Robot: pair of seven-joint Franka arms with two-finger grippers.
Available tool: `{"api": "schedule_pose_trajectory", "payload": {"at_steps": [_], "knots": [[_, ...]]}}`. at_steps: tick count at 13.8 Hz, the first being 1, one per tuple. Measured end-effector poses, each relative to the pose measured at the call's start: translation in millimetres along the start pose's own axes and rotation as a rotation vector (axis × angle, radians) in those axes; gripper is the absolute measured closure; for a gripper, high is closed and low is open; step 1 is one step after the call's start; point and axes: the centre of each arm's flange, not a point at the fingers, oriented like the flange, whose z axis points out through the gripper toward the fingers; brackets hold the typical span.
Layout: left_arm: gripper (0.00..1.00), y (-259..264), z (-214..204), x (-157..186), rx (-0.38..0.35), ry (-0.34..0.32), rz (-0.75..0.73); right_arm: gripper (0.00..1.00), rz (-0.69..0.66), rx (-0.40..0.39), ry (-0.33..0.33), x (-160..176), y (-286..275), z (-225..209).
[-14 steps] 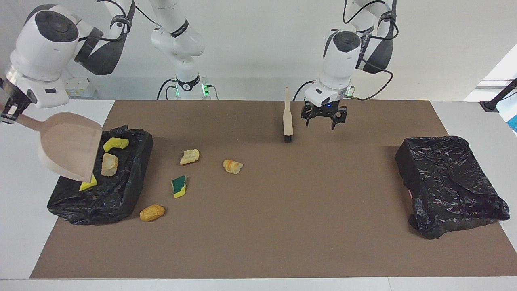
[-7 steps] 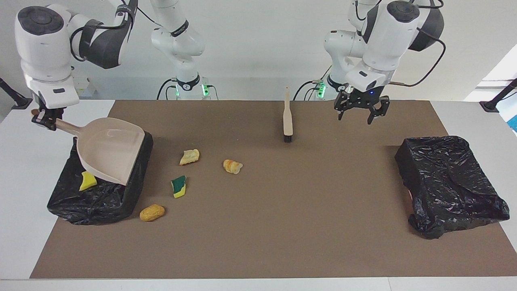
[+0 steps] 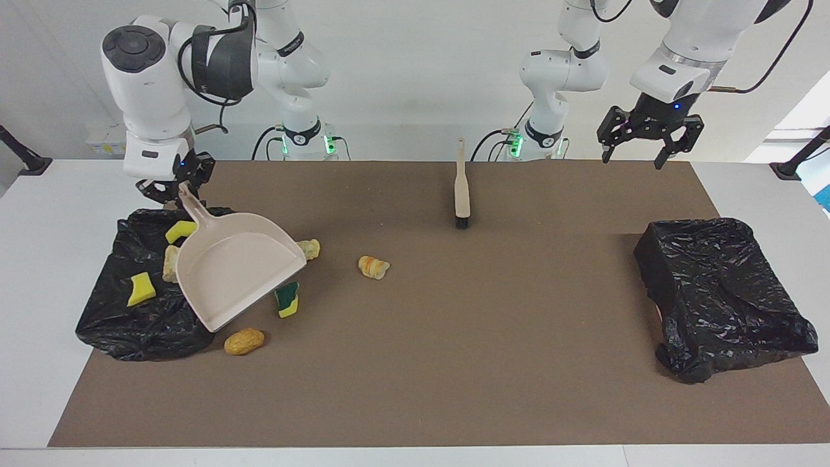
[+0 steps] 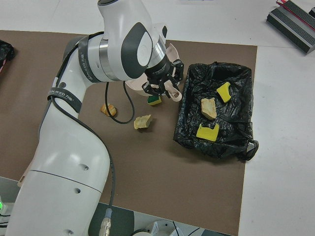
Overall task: Sweep and dump trash in bin
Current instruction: 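Return the dustpan to the table center with the right gripper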
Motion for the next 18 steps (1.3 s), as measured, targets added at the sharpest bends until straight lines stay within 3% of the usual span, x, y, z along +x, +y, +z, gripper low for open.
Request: {"api": "schedule_pose_trajectory", "payload": {"at_steps": [4, 9, 18], "knots": [[0.0, -14, 1, 6, -0.011, -0.009, -0.027, 0.69, 0.227, 0.118, 0.041, 51, -65, 0], [0.0, -29, 0, -6, -0.012, -0.026, -0.054, 0.69, 0.456, 0.153, 0.05, 139, -180, 14], [0.0, -36, -1, -7, -0.011, -0.024, -0.043, 0.69, 0.63, 0.181, 0.116, 243, -331, 58]]}}
